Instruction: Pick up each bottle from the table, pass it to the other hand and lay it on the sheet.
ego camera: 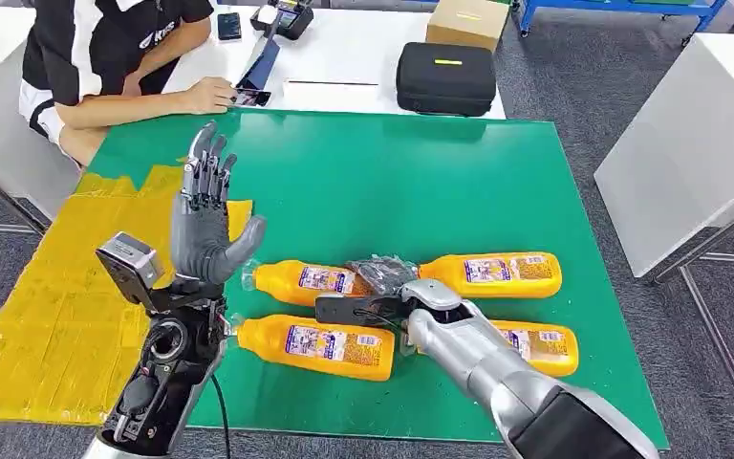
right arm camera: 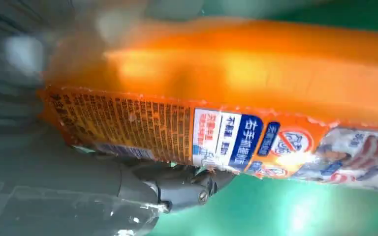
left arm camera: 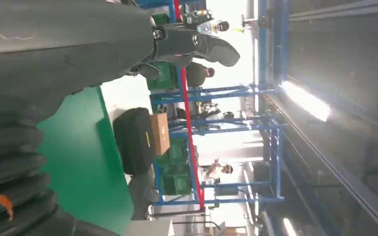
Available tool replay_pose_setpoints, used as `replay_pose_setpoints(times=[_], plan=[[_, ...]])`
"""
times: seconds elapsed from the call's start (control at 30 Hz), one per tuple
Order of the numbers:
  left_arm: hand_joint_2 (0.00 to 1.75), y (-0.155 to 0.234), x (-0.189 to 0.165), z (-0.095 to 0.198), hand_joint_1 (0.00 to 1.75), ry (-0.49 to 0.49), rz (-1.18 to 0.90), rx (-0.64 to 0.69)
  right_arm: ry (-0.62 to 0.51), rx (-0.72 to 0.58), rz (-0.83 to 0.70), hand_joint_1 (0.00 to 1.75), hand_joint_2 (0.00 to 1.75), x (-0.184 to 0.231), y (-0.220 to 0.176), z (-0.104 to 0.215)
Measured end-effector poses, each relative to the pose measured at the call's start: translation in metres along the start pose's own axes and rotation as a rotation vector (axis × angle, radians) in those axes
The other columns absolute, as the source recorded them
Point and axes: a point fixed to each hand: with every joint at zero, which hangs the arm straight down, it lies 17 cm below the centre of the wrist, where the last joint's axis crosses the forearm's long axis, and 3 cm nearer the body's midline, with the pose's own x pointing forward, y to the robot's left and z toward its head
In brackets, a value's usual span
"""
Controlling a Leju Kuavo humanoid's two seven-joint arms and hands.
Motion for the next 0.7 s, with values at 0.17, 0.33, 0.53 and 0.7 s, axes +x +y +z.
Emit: replay_pose_setpoints(times=[0.17, 0.33, 0.53, 0.7], plan=[[1.75, 0.001, -0.003, 0.008, 0.0, 0.016, -0.008, 0.008, -0.033, -0.114, -0.039, 1.75, 1.75, 0.008, -0.024, -0.002], [1.75, 0.001, -0.005, 0.011, 0.0, 0.032, -0.033, 0.007, -0.095, -0.317, -0.127, 1.75, 1.75, 0.021, -0.068, 0.001], [1.75, -0.005, -0.001, 0.013, 0.0, 0.045, -0.016, -0.027, -0.192, -0.63, -0.265, 1.75, 1.75, 0.043, -0.147, 0.028], [1.75, -0.006, 0.006, 0.01, 0.0, 0.033, -0.009, -0.035, -0.231, -0.726, -0.302, 1.75, 1.75, 0.048, -0.17, 0.046]])
